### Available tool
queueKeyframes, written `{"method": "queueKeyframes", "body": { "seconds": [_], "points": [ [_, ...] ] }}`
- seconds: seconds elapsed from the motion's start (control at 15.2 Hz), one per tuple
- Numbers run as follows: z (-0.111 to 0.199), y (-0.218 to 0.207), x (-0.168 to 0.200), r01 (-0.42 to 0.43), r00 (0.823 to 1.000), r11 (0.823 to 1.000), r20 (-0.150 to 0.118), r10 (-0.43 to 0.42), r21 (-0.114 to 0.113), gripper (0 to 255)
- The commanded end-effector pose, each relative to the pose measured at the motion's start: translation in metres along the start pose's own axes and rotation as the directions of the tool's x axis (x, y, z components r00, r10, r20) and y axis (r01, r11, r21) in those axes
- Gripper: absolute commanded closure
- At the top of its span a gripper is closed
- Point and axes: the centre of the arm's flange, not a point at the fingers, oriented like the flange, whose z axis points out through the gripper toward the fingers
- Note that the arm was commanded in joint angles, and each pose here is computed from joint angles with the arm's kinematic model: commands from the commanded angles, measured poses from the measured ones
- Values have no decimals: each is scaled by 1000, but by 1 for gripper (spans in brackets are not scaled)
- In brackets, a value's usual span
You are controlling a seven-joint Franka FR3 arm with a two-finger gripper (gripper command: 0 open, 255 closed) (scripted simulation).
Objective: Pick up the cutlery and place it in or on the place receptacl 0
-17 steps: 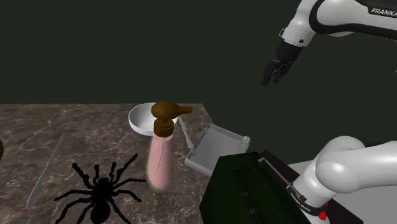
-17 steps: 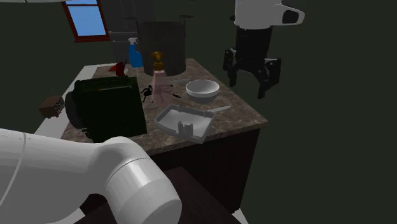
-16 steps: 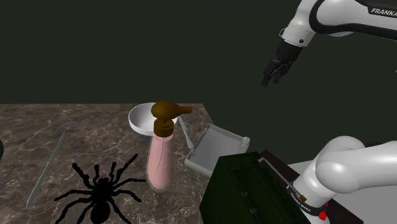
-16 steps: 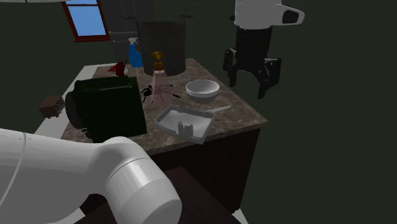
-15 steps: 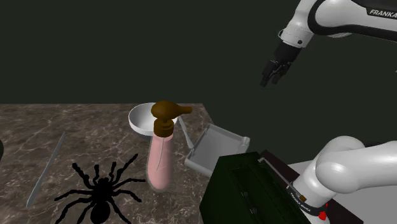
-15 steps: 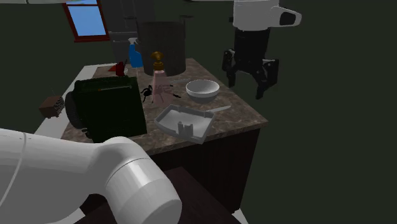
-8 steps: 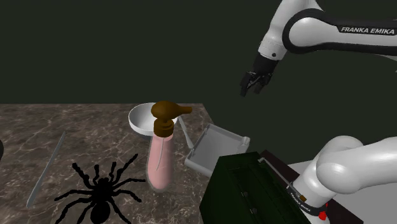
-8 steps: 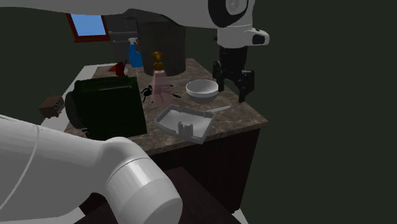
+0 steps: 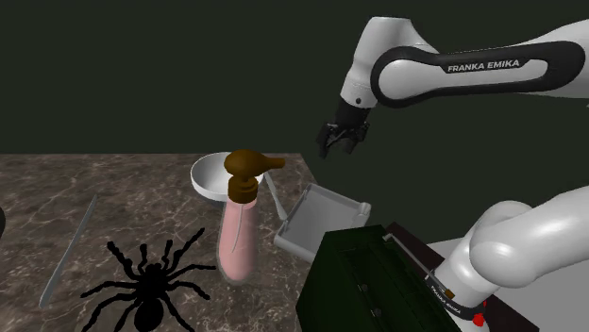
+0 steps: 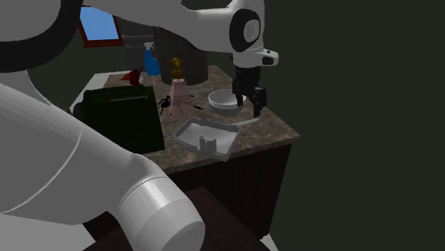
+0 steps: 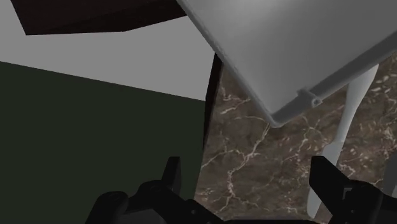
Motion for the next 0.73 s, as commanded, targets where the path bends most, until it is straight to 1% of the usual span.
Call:
{"method": "queueKeyframes", "body": {
  "seconds": [0.0, 0.66],
  "points": [
    [16, -22, 5, -23, 1000, 1000, -1, 23, -4, 0],
    [94, -125, 45, -126, 992, 992, -2, 126, -33, 0]
  ]
}}
